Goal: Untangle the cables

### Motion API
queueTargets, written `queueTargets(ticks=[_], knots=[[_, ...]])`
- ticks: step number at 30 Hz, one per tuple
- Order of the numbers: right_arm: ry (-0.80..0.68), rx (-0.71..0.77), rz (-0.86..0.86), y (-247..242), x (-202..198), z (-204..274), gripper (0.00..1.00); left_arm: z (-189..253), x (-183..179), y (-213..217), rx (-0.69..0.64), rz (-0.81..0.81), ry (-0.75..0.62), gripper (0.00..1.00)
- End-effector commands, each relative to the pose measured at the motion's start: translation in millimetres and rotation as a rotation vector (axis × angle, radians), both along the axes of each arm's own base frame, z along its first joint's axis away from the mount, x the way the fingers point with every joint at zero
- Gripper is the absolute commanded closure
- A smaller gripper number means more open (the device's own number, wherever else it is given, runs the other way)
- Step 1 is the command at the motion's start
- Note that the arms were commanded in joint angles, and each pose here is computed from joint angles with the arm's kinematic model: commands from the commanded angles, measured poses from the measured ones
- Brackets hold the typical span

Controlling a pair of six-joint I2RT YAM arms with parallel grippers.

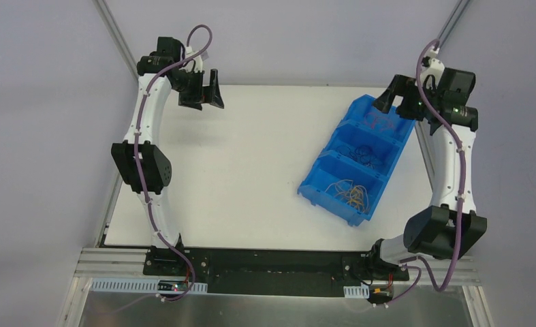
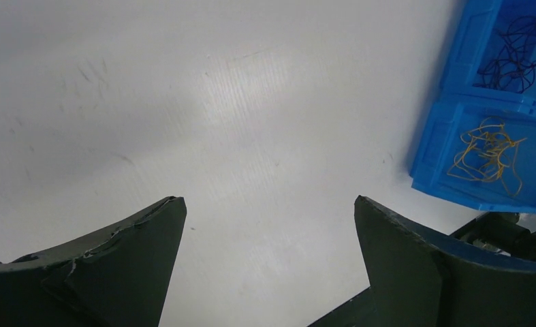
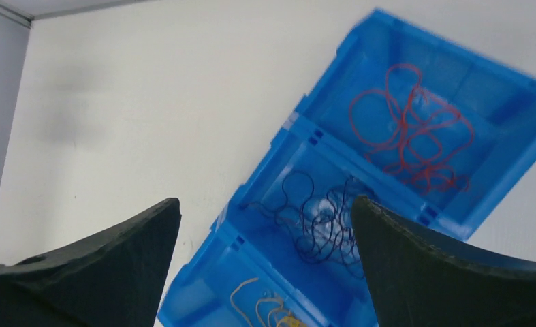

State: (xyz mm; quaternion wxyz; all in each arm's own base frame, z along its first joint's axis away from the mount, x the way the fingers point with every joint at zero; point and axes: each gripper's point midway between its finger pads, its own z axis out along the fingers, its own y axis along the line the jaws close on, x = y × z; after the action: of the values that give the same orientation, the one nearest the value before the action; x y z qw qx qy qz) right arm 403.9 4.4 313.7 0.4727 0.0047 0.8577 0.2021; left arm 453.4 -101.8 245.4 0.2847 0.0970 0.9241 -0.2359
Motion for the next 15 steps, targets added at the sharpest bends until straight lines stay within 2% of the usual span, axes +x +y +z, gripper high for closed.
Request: queueTargets(ticks=[1, 8, 15], knots=[[0.277, 0.023, -0.090, -9.2, -48.8, -64.5, 0.01, -20.1, -20.9, 12.5, 0.026, 0.056, 0.144, 0.01], [0.366, -0.006, -0.065, -4.8, -90.0, -100.7, 0.01, -58.7, -54.4, 24.2, 0.082, 0.084, 0.285, 0.01], [0.457, -0.028, -0.050, -6.6, -95.6, -108.0, 0.01, -50.6, -58.5, 31.5, 0.118, 0.106, 0.257, 0.01]])
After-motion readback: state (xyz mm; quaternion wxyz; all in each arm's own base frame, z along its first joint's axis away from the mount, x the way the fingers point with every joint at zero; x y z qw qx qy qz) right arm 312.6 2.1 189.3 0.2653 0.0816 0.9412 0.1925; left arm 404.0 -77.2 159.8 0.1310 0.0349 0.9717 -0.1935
